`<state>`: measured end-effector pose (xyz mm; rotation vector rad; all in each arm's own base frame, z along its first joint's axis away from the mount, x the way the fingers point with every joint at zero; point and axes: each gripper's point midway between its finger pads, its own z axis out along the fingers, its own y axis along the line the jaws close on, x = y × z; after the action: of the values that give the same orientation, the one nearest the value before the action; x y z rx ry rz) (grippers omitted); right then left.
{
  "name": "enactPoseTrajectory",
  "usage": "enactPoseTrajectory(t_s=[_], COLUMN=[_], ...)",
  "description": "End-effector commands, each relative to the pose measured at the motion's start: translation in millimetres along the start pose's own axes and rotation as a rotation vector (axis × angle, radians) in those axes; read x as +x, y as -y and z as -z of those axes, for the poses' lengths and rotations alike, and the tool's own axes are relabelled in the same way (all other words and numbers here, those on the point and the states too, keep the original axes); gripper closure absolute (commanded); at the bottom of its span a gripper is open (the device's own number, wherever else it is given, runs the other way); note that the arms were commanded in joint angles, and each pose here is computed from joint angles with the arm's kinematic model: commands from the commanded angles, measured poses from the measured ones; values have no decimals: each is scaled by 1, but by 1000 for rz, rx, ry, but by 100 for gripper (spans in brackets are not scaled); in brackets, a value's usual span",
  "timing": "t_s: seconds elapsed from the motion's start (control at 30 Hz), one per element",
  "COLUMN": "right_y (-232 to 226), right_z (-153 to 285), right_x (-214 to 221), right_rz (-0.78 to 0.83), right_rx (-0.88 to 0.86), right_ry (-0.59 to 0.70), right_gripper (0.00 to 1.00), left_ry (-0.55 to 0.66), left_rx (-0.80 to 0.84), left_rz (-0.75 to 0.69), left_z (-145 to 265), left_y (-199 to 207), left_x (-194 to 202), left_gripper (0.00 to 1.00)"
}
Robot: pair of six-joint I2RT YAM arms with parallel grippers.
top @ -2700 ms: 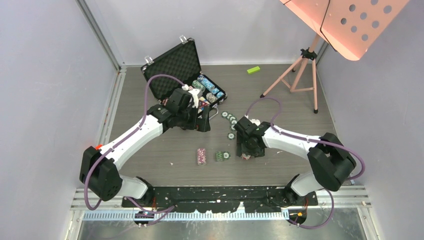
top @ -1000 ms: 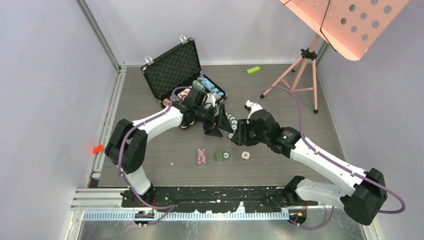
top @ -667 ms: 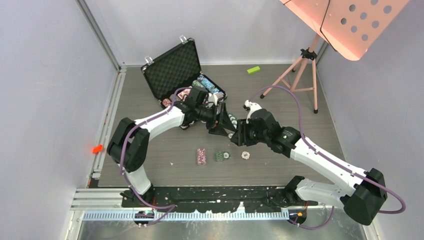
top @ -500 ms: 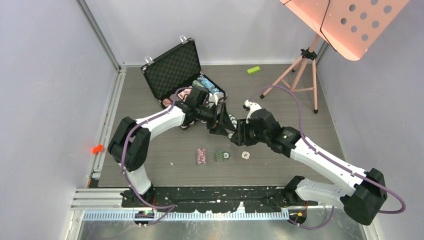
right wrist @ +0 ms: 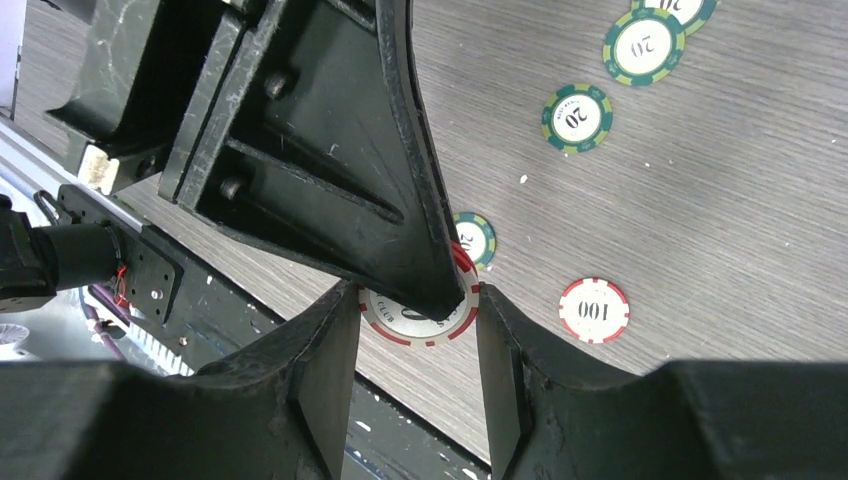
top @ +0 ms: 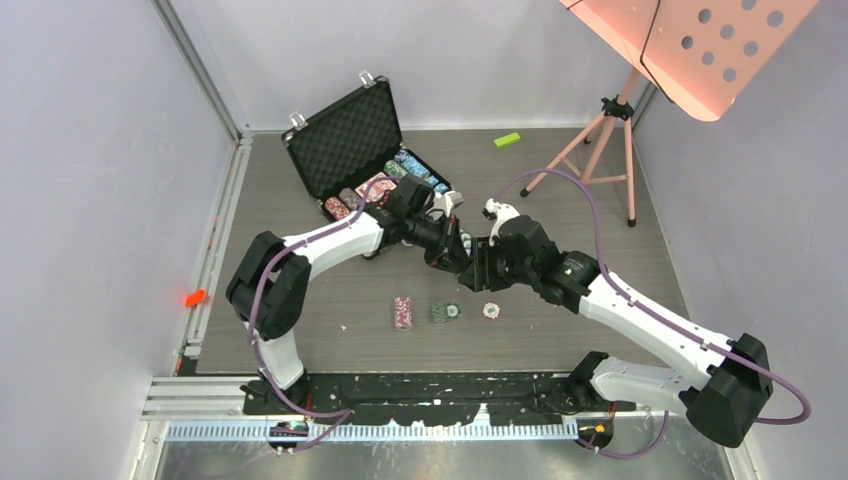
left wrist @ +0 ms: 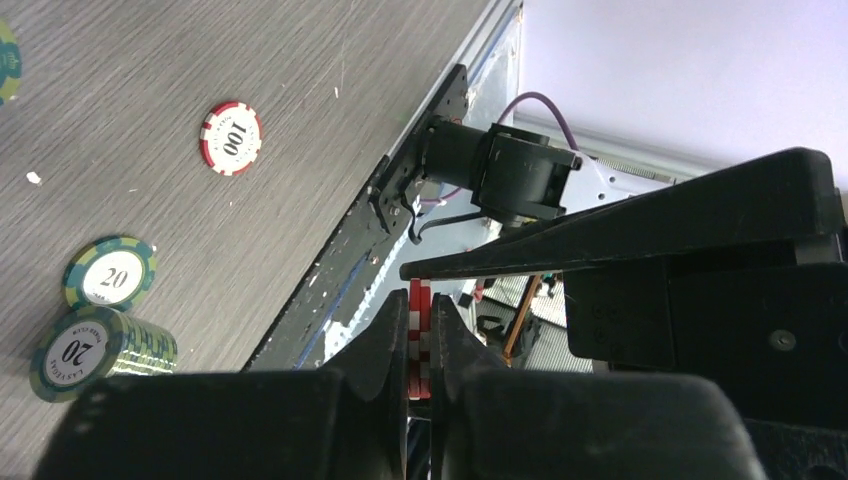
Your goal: Pack up texas hold em set
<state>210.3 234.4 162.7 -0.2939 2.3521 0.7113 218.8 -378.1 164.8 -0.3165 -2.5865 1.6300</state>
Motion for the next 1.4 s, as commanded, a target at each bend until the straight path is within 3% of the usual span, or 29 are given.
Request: enactPoseTrajectory(t_s=[0.0,0.03,0.1,0.13,0.17,0.2,0.27,0.4,0.7,0.83,1.07,1.37], right_y=[-12,-10,-7,-5,-1,2,7,10,6,0,-2,-1], right_z=[6,4,1,1,1,1,7,23,29,29,35,38], right_x=[-27,-26,-24,-23,-25,-25,-30,-40,-43,-43,-41,-40], right_rz=[23,22,17,12,0,-13,-24,-30,-33,-33,-24,-28], right_rx=[-23,-16,0,15,39,54,76,88,63,37,21,23], right_ry=[82,76,63,62,76,84,125,204,220,213,209,213], right_gripper=[78,74,52,35,28,19,11,10,11,11,12,12], left_ry=[-13,-12,2,15,33,59,138,279,569,541,489,369], left_rx=[-1,-6,-26,-55,-107,-194,-446,-800,-1266,-1274,-1229,-1182], left_rz=[-36,-41,-71,-105,-147,-184,-259,-469,-849,-975,-908,-933], left_z=[1,2,4,7,12,19,43,97,191,206,229,208], left_y=[5,4,4,2,-1,-10,-40,-74,-95,-108,-148,-165], left_x=[1,0,-1,-2,-5,-9,-22,-54,-110,-123,-141,-150], left_gripper=[100,100,100,100,100,100,100,100,100,100,100,100])
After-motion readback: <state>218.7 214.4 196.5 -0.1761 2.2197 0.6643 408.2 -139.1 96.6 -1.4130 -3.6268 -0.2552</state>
